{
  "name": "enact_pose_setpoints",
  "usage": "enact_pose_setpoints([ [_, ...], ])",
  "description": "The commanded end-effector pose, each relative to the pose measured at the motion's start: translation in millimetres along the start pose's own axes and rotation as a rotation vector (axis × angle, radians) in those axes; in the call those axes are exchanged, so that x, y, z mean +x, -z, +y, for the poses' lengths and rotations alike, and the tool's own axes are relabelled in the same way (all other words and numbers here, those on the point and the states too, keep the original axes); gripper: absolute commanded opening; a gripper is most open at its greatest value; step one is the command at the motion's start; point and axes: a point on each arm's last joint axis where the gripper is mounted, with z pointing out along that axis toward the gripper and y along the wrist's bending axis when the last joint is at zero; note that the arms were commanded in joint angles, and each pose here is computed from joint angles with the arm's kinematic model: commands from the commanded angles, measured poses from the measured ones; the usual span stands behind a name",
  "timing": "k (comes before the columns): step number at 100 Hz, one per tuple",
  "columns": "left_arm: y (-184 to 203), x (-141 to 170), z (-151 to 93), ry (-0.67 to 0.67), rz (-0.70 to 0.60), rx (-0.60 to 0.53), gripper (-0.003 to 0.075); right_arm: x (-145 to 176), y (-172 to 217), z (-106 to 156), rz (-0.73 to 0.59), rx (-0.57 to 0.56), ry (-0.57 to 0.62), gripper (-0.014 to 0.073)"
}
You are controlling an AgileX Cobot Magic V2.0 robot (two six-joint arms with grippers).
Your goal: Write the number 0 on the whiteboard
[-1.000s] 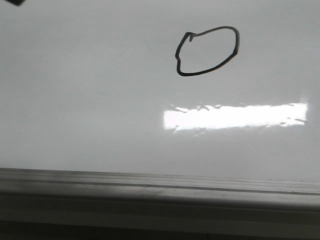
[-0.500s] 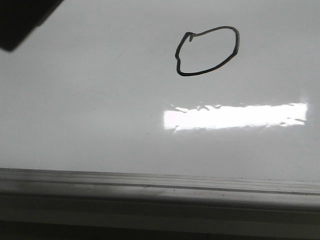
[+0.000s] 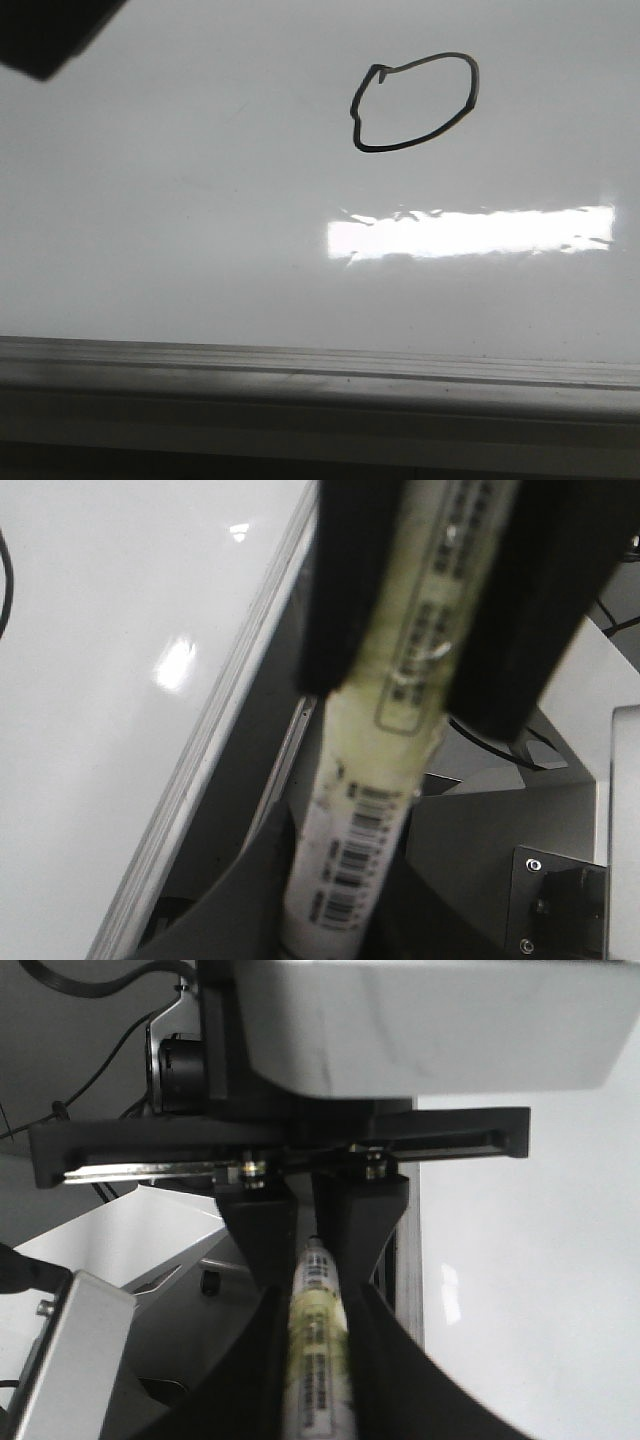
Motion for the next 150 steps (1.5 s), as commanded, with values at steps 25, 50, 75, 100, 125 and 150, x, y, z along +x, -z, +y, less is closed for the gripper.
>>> enact_pose_setpoints([
  [25,9.3,-16.0,5.4,-0.004,-0.135,-0.046,0.0038,-9.6,3.5,8.0,-0.031,-0.104,-0.053,-0.0041],
  [50,9.3,-15.9,5.7,-0.007,-0.133,-0.049,0.0370,-9.3,3.0,8.1,-0.028,-0.107,-0.053,-0.0041],
  [75,9.3,-16.2,5.7,-0.007,-0.137,-0.049,0.0367,-8.4,0.0,7.3,-0.019,-0.110,-0.055,-0.0041],
  [100,9.3,-16.2,5.1,-0.001,-0.136,-0.043,0.0367,-3.6,-14.3,3.7,0.022,-0.129,-0.070,-0.0041],
  [125,8.8,-10.9,5.8,-0.004,-0.078,-0.050,0.0246,-4.8,-14.5,1.9,0.009,-0.109,-0.072,-0.0041],
  [150,8.8,-10.5,7.1,-0.018,-0.073,-0.065,-0.0019,-4.8,-14.5,1.9,0.009,-0.109,-0.072,-0.0041],
])
